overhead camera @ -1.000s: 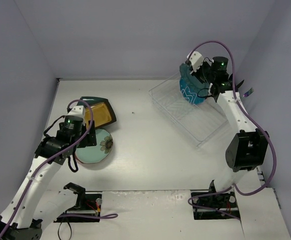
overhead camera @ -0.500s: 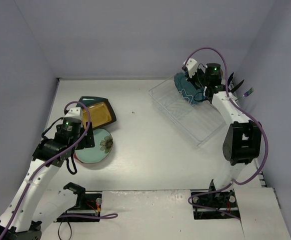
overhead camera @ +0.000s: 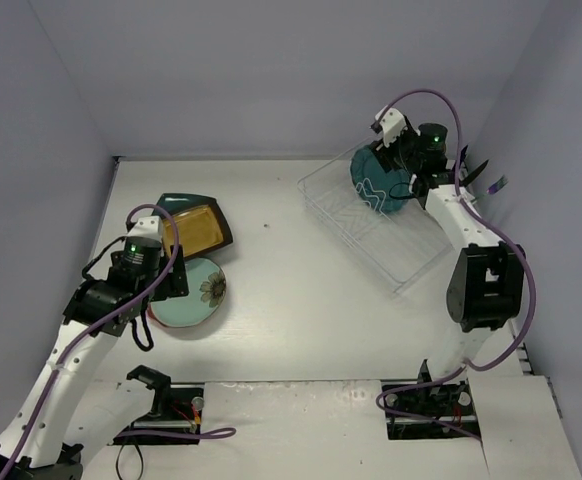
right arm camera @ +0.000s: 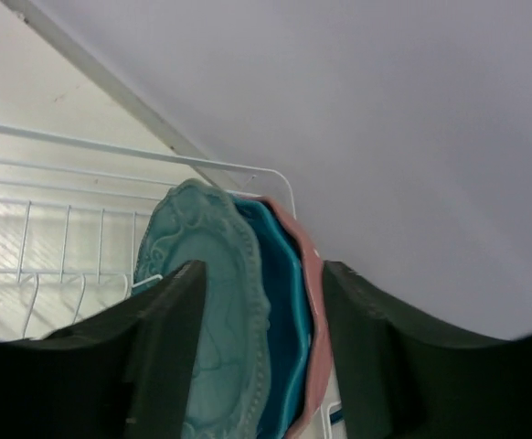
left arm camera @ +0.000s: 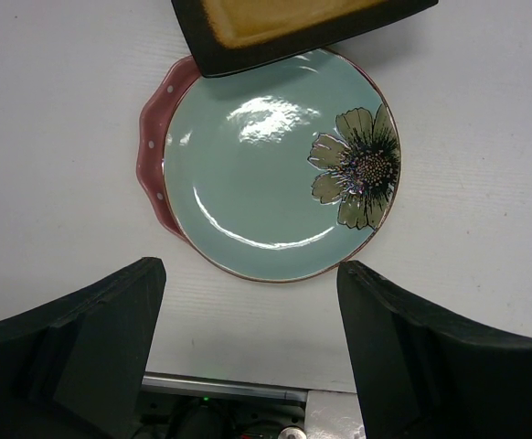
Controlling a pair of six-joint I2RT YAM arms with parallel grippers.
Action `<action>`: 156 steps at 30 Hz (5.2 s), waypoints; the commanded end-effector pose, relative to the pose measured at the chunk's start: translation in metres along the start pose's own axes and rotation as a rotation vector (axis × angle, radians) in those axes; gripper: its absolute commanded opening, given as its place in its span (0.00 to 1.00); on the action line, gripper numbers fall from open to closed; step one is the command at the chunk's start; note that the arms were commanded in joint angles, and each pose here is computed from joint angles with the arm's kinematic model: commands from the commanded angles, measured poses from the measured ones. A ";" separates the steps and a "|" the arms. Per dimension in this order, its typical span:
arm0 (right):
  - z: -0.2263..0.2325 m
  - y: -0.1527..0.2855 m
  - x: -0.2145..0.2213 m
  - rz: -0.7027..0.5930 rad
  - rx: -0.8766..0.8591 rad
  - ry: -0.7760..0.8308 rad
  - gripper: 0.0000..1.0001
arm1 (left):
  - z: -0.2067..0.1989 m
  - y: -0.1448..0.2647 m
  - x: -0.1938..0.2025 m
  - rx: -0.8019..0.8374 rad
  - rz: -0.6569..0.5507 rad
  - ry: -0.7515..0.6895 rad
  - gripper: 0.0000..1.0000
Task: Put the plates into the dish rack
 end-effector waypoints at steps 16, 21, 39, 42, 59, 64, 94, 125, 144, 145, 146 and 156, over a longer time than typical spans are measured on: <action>0.136 0.087 -0.181 -0.110 -0.147 -0.794 0.77 | -0.001 -0.003 0.004 -0.005 0.005 0.020 0.76; 0.240 0.087 -0.187 0.007 -0.400 -1.081 0.78 | 0.000 0.002 0.004 0.010 0.000 0.022 0.76; 0.453 0.056 -0.166 0.281 -0.818 -1.235 0.72 | 0.015 0.035 0.008 0.008 0.001 0.023 0.76; 0.468 0.051 -0.163 0.280 -0.837 -1.215 0.70 | 0.016 0.037 0.010 0.009 -0.001 0.022 0.76; 0.469 0.042 -0.145 0.194 -0.799 -1.291 0.07 | 0.019 0.044 0.014 0.027 -0.013 0.031 0.76; 0.434 0.052 -0.134 0.182 -0.742 -1.317 0.02 | 0.018 0.043 0.014 0.034 -0.013 0.034 0.76; 0.048 0.133 -0.165 -0.102 0.202 -0.235 0.00 | 0.004 0.024 0.005 0.057 0.003 0.020 0.76; -0.059 0.053 -0.091 -0.088 0.193 0.111 0.00 | -0.010 -0.008 -0.005 0.023 0.032 -0.005 0.76; -0.022 -0.013 -0.036 -0.068 0.047 0.028 0.06 | -0.005 -0.009 -0.003 -0.018 0.031 -0.005 0.76; -0.022 -0.013 -0.036 -0.067 0.047 0.022 0.07 | -0.005 -0.009 -0.003 -0.021 0.031 -0.004 0.76; -0.021 -0.013 -0.035 -0.070 0.049 0.016 0.11 | -0.004 -0.008 -0.003 -0.020 0.030 -0.002 0.76; -0.030 0.018 -0.050 -0.052 0.136 -0.028 0.42 | -0.002 -0.003 0.001 -0.010 0.027 0.001 0.76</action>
Point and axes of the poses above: each gripper's point midway between its finger pads, its own y axis back along the fingers, its own z axis along the line the jaws close on, x = y × z, the point moved 7 cm from there along y, back along the fingers, and after that the axes turned 5 degrees about y, right-handed, at the moved point
